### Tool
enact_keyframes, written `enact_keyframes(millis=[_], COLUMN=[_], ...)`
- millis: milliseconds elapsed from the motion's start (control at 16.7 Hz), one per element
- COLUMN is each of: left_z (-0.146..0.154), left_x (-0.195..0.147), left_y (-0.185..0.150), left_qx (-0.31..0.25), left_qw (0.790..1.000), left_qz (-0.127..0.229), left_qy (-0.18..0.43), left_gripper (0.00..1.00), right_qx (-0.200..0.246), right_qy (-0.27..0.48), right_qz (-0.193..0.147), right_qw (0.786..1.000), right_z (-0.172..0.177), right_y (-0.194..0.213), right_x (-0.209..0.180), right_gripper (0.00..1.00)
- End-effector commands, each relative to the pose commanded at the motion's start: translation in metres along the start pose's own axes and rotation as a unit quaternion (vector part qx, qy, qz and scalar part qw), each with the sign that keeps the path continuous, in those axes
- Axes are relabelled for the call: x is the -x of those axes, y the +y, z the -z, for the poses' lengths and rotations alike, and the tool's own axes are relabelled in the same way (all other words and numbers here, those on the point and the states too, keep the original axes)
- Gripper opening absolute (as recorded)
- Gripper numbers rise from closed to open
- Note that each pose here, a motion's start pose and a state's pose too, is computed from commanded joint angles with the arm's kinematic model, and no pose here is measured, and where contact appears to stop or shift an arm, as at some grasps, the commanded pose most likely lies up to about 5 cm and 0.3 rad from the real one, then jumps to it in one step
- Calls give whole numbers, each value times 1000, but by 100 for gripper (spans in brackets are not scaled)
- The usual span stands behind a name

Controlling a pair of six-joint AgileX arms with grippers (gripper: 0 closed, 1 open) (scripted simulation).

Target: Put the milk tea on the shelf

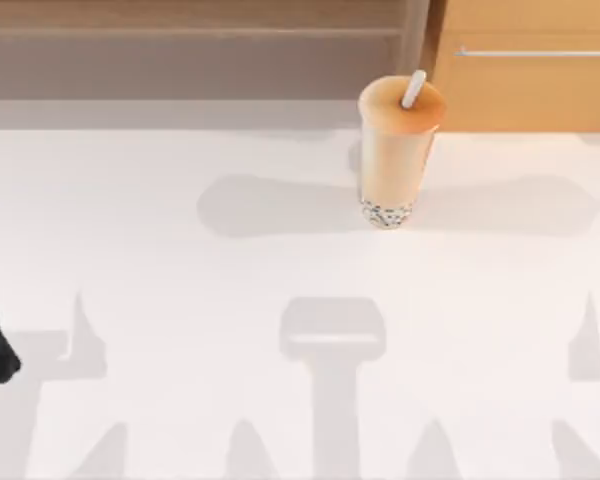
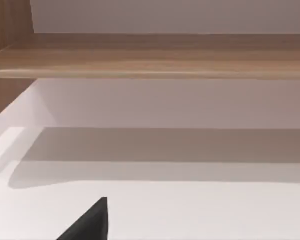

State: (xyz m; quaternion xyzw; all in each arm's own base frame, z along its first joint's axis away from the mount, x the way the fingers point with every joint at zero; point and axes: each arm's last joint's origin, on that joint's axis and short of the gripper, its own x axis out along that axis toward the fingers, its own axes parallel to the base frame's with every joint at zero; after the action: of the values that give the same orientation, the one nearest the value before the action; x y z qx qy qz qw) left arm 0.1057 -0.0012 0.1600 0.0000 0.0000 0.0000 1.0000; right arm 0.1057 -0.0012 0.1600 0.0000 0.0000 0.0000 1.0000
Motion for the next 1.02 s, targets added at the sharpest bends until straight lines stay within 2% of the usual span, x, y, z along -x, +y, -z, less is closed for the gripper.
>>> enact_keyframes(millis=[240, 540, 780, 1020], left_z=[-6, -46, -81, -94], left_x=[-1, -14, -51, -106], left_y=[-1, -11, -35, -90], left_qx=[0, 5, 10, 9], left_qw=[1000, 1000, 1000, 1000], left_qz=[-2, -4, 1, 6], left_qy=[-6, -24, -20, -3], left_gripper=[100, 100, 100, 100], right_qx=[0, 0, 0, 0], right_qy=[0, 0, 0, 0], right_qz=[0, 0, 0, 0], right_qw=[1000, 1000, 1000, 1000], right_z=[0, 0, 0, 0], right_y=[0, 0, 0, 0], right_x=[0, 0, 0, 0], right_gripper=[100, 100, 100, 100])
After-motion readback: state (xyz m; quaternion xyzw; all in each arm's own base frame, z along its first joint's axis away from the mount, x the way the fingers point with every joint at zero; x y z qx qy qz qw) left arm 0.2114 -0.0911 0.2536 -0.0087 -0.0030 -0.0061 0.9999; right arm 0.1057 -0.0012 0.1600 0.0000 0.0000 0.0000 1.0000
